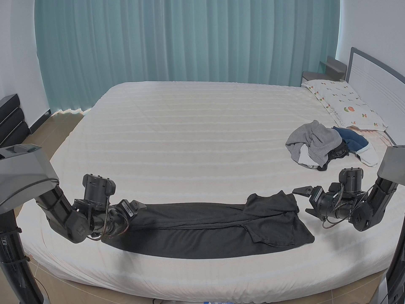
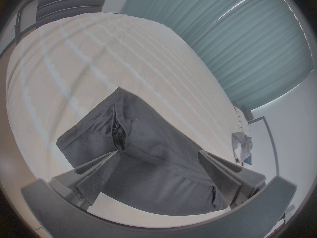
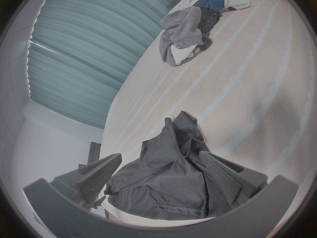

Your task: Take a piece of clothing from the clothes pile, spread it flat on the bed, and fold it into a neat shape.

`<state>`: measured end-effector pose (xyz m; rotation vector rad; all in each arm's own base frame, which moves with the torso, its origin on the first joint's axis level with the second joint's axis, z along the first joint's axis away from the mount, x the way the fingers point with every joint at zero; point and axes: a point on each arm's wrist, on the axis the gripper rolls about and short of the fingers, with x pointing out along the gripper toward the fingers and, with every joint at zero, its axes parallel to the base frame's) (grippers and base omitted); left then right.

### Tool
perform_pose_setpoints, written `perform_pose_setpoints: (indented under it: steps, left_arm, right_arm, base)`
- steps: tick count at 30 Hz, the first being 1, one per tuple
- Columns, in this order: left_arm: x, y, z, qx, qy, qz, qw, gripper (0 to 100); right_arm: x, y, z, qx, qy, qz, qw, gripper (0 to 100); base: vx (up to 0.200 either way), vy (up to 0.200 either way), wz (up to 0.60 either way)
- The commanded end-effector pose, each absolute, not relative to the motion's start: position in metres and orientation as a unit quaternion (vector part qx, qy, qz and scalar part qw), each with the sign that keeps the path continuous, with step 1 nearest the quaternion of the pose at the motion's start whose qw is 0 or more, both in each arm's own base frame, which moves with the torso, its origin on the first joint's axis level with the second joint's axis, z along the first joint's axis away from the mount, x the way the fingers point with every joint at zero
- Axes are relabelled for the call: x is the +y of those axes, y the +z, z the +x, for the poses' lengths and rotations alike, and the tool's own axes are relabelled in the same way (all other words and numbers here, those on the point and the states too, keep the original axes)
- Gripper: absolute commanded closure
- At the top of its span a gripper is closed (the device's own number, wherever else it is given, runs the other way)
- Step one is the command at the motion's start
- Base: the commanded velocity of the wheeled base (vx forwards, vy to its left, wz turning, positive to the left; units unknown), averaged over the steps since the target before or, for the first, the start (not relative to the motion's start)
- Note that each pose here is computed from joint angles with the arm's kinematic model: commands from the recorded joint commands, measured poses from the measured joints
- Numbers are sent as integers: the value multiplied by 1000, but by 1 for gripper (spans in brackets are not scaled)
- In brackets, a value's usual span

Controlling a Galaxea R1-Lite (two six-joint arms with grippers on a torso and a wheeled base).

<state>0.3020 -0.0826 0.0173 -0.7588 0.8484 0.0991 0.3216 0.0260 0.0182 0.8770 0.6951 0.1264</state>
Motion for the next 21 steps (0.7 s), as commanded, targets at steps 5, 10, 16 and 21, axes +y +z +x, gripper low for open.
perform_pose_setpoints:
  steps: [5,10,16,21]
  left_arm:
    - [-90,8,308,365,94,-336,863,0]
    - [-78,9,308,335,98,-348,870,0]
    - [-97,4,301,360,66,-340,866,0]
    - [-121,-3,295,379,39,-329,864,0]
  right_arm:
    - [29,11,316,345,58,414,840,0]
    - [29,12,316,344,58,414,841,0]
    - [30,11,316,346,58,414,840,0]
    - [34,12,315,347,63,411,840,0]
  base:
    - [0,0,0]
    - [0,0,0]
    - [0,0,0]
    - [0,0,0]
